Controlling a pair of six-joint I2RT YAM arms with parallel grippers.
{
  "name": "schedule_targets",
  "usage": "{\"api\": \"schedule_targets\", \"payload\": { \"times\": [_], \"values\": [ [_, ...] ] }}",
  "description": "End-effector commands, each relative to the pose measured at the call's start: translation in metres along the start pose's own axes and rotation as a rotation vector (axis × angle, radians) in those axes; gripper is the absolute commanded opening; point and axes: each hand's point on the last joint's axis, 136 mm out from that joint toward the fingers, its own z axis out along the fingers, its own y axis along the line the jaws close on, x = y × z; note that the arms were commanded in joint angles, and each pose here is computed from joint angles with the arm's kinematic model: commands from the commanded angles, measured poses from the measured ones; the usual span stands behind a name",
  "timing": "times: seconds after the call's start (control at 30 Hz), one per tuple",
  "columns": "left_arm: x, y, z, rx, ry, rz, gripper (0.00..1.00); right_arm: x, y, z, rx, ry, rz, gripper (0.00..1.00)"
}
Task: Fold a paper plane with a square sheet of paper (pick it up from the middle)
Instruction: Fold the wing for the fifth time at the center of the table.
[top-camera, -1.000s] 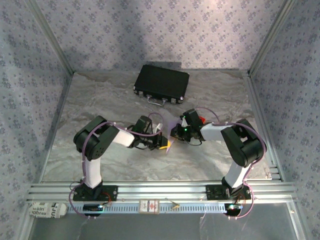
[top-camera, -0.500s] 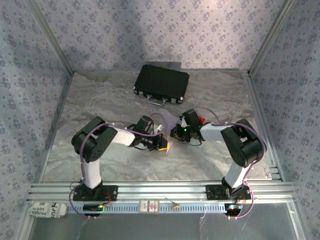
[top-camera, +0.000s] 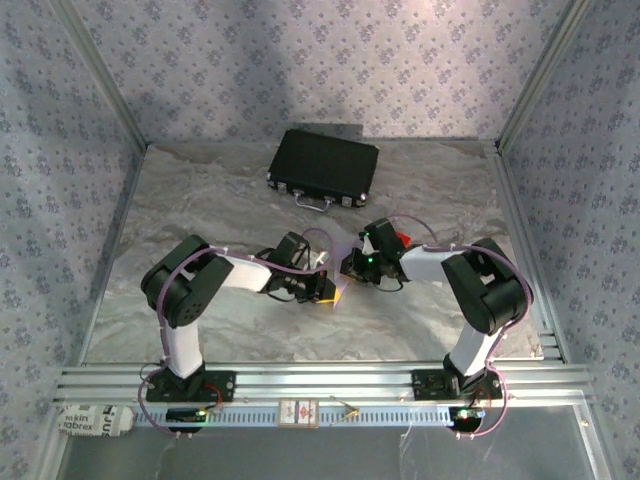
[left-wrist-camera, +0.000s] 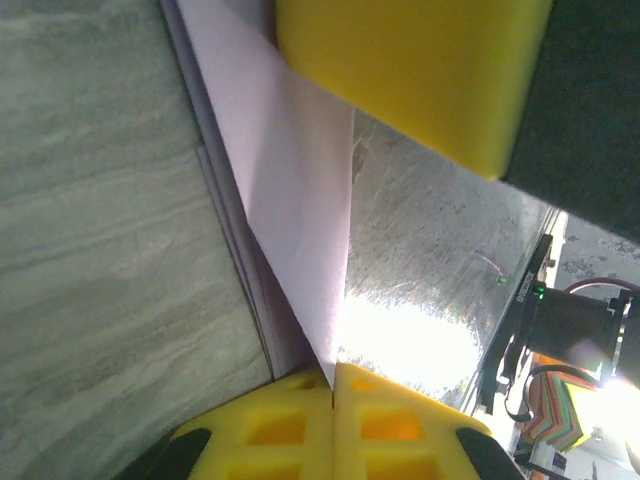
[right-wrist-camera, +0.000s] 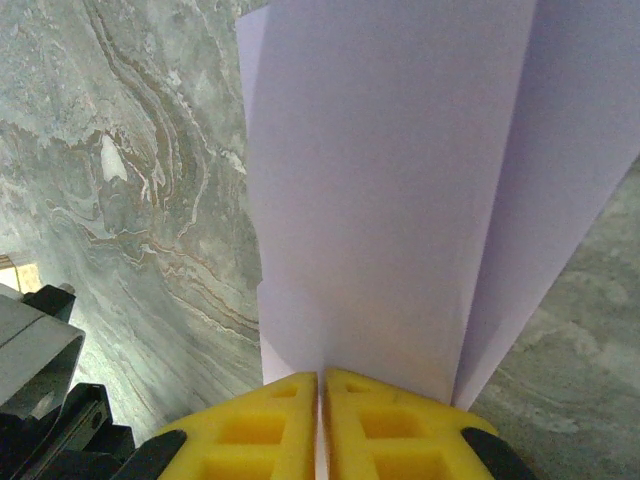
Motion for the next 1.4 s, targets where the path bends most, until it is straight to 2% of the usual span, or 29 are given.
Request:
{"api": "schedule_targets", "payload": {
  "times": [0.0, 0.1, 1.37],
  "values": [
    [0.055, 0.021, 0.001, -0.069, 0.176, -0.105, 0.04, 0.020, -0.059, 0.006, 0.225, 0.037, 0.063, 0.13],
    [0.057, 0.020, -0.001, -0.076, 0.177, -0.099, 0.00, 0.020, -0.061, 0.005, 0.232, 0.036, 0.069, 0.13],
    [0.091, 0.036, -0.006, -0.136, 0.260, -0.119, 0.00, 0.022, -0.064, 0.007, 0.250, 0.036, 0.082, 0.13]
  ]
}}
